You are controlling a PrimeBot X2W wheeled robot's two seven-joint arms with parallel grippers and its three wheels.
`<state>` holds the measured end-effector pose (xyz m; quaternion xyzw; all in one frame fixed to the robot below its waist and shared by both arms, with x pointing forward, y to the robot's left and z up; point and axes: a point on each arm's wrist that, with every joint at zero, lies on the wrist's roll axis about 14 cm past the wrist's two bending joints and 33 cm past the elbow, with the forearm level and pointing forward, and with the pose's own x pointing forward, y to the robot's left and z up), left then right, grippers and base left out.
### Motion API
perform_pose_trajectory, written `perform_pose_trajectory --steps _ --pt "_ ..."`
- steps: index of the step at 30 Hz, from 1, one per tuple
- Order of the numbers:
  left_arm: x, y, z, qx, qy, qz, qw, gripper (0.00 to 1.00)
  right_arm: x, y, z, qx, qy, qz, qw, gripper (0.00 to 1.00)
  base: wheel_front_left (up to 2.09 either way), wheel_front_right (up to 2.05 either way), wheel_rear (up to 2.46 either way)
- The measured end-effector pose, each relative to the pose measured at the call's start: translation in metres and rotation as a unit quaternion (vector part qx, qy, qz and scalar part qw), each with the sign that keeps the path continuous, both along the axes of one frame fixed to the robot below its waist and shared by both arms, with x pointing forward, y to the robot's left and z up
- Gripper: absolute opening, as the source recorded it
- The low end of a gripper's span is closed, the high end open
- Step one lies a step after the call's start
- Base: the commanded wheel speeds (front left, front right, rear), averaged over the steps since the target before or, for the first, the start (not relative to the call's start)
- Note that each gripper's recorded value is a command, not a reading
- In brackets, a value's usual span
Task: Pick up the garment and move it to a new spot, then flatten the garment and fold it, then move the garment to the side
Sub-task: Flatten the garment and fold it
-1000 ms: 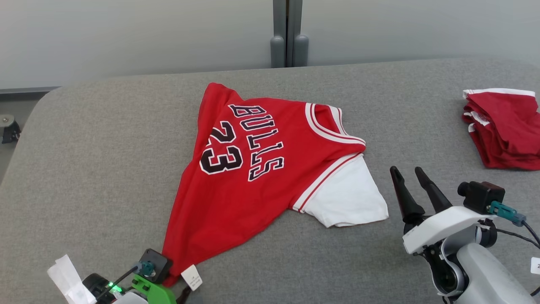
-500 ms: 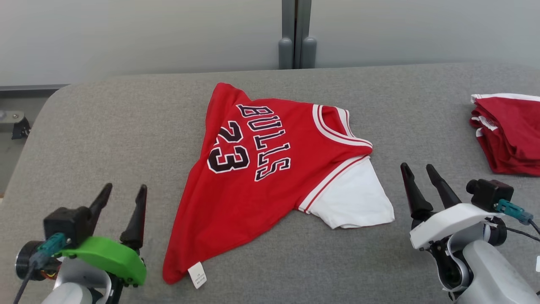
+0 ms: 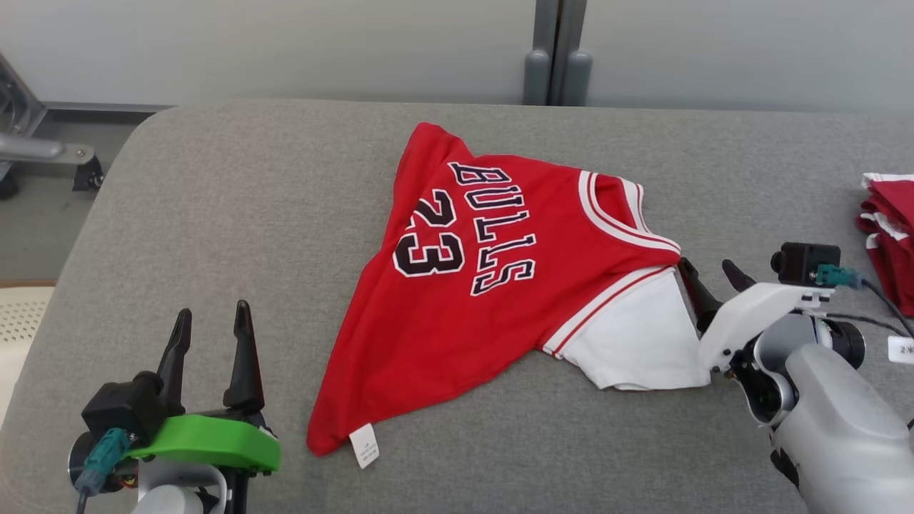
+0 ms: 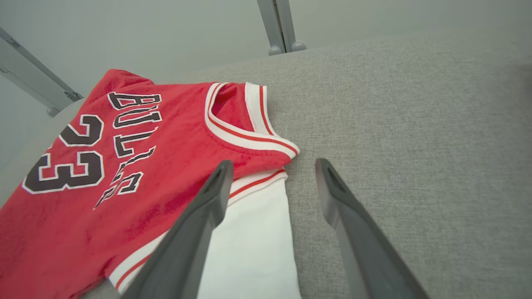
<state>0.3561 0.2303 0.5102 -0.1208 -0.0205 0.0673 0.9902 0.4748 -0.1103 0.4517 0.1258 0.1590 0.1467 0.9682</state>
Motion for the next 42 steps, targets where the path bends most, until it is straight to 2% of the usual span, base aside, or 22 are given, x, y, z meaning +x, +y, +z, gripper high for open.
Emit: perform_pose_trajectory --steps 7,10,14,15,16,17,18,19,25,31,42 --pt "-0.006 0.006 -0.015 -0.008 0.013 0.012 1.0 1.0 0.023 0.012 -0.026 -0.054 0.099 0.034 0.993 1.0 0.0 0.0 0.0" --pt "-0.008 0.009 -0.025 -0.013 0.026 0.019 0.999 1.0 0.035 0.015 -0.03 -0.063 0.115 0.034 0.991 1.0 0.0 0.0 0.0" --pt "-0.009 0.013 -0.032 -0.016 0.033 0.028 0.999 1.0 0.035 0.017 -0.054 -0.062 0.177 0.03 0.982 1.0 0.0 0.0 0.0" --pt "-0.01 0.015 -0.033 -0.015 0.034 0.031 0.999 1.0 0.036 0.018 -0.057 -0.059 0.183 0.03 0.981 0.9 0.0 0.0 0.0" --pt "-0.011 0.018 -0.034 -0.014 0.037 0.036 0.999 1.0 0.038 0.022 -0.058 -0.048 0.189 0.029 0.98 0.74 0.0 0.0 0.0" --pt "-0.012 0.021 -0.036 -0.013 0.04 0.041 0.998 1.0 0.04 0.027 -0.059 -0.04 0.194 0.03 0.98 0.5 0.0 0.0 0.0" --pt "-0.013 0.023 -0.038 -0.014 0.042 0.044 0.998 1.0 0.041 0.032 -0.059 -0.034 0.196 0.033 0.98 0.37 0.0 0.0 0.0" --pt "-0.015 0.026 -0.04 -0.013 0.045 0.049 0.998 1.0 0.041 0.037 -0.06 -0.026 0.199 0.036 0.979 0.0 0.0 0.0 0.0" --pt "-0.018 0.031 -0.044 -0.011 0.05 0.057 0.997 1.0 0.051 0.038 -0.049 -0.005 0.168 0.029 0.985 0.0 0.0 0.0 0.0" --pt "-0.012 0.025 -0.043 -0.009 0.045 0.043 0.998 1.0 0.051 -0.007 -0.041 -0.019 0.157 -0.009 0.987 0.0 0.0 0.0 0.0" --pt "0.0 0.006 -0.042 -0.012 0.038 0.011 0.999 1.0 0.036 -0.053 -0.019 -0.02 0.146 -0.03 0.989 0.0 0.0 0.0 0.0"
